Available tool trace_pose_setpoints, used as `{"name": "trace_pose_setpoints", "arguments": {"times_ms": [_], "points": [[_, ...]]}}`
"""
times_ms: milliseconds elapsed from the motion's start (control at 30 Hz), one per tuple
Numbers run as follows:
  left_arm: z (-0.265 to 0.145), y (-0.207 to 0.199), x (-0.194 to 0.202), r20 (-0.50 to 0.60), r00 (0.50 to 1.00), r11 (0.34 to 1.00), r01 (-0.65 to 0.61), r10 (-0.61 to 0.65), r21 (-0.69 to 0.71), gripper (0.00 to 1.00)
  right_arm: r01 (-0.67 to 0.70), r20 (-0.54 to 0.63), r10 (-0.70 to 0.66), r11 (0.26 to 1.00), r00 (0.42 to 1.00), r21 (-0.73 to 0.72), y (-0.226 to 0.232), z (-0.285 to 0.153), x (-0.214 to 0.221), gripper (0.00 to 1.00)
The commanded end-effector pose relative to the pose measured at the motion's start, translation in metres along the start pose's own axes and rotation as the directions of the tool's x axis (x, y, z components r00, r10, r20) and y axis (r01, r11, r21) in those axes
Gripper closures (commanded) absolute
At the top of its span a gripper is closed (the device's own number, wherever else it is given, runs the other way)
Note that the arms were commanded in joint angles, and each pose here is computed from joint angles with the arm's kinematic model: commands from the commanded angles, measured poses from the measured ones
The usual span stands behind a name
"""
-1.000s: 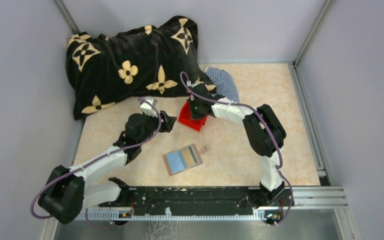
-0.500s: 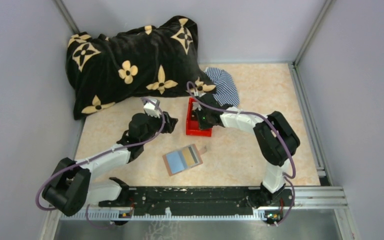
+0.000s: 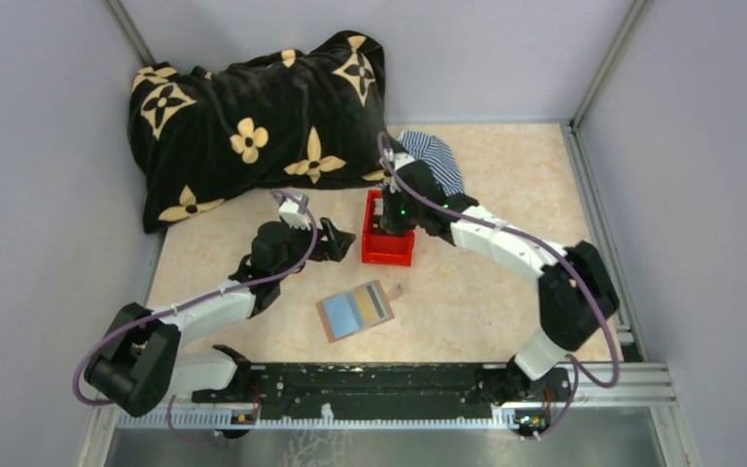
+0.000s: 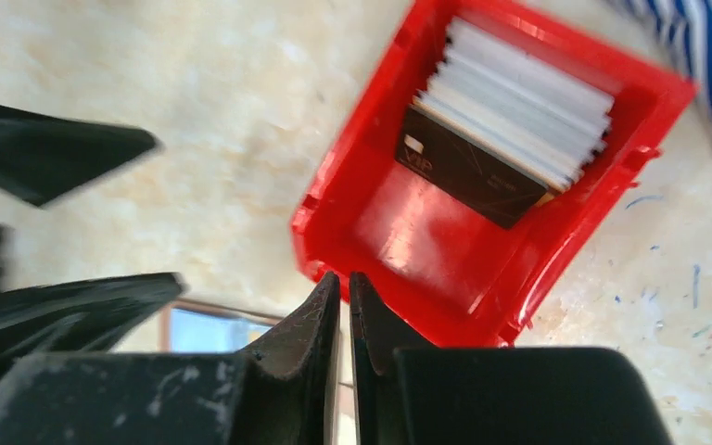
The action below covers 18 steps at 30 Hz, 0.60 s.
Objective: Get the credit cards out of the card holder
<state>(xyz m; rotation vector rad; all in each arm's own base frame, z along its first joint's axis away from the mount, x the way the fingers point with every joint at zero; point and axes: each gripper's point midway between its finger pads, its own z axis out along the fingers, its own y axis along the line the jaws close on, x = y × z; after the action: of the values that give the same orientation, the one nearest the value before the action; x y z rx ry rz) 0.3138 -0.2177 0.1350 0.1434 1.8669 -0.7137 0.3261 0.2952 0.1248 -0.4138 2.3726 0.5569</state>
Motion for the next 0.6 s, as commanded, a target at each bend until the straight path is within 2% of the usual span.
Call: {"name": "trace_pose_setpoints", "arguments": {"times_ms": [0,100,200,267,400,567], "points": [[-0.014,-0.022,0.018,-0.046,0.983,0.977,0.184,-0.18,0.105,0.0,0.043,0.188,-0.029,0.996,0.982,-0.072,0.027,-0.056,-0.038,0.89],[-0.024,-0.035,0.031,-0.083,0.966,0.948,0.258,-0.247,0.187,0.01,0.081,0.162,-0.068,0.994,0.985,-0.079,0.035,-0.064,-0.013,0.85],[-0.032,-0.04,0.055,-0.207,0.926,0.92,0.351,-0.315,0.175,0.1,0.136,0.11,-0.128,0.988,0.986,-0.071,0.047,-0.064,0.024,1.0],[-0.041,-0.047,0.064,-0.241,0.896,0.885,0.422,-0.373,0.198,0.12,0.145,0.07,-0.14,0.986,0.988,-0.078,0.057,-0.062,0.049,1.0],[-0.051,-0.055,0.07,-0.239,0.881,0.875,0.453,-0.409,0.173,0.13,0.074,0.011,-0.074,0.991,0.997,-0.114,0.055,-0.051,0.088,1.0],[-0.06,-0.08,0.059,-0.232,0.883,0.864,0.456,-0.409,0.213,0.12,0.057,-0.017,-0.058,0.998,0.998,-0.038,0.032,-0.041,0.111,1.0]]}}
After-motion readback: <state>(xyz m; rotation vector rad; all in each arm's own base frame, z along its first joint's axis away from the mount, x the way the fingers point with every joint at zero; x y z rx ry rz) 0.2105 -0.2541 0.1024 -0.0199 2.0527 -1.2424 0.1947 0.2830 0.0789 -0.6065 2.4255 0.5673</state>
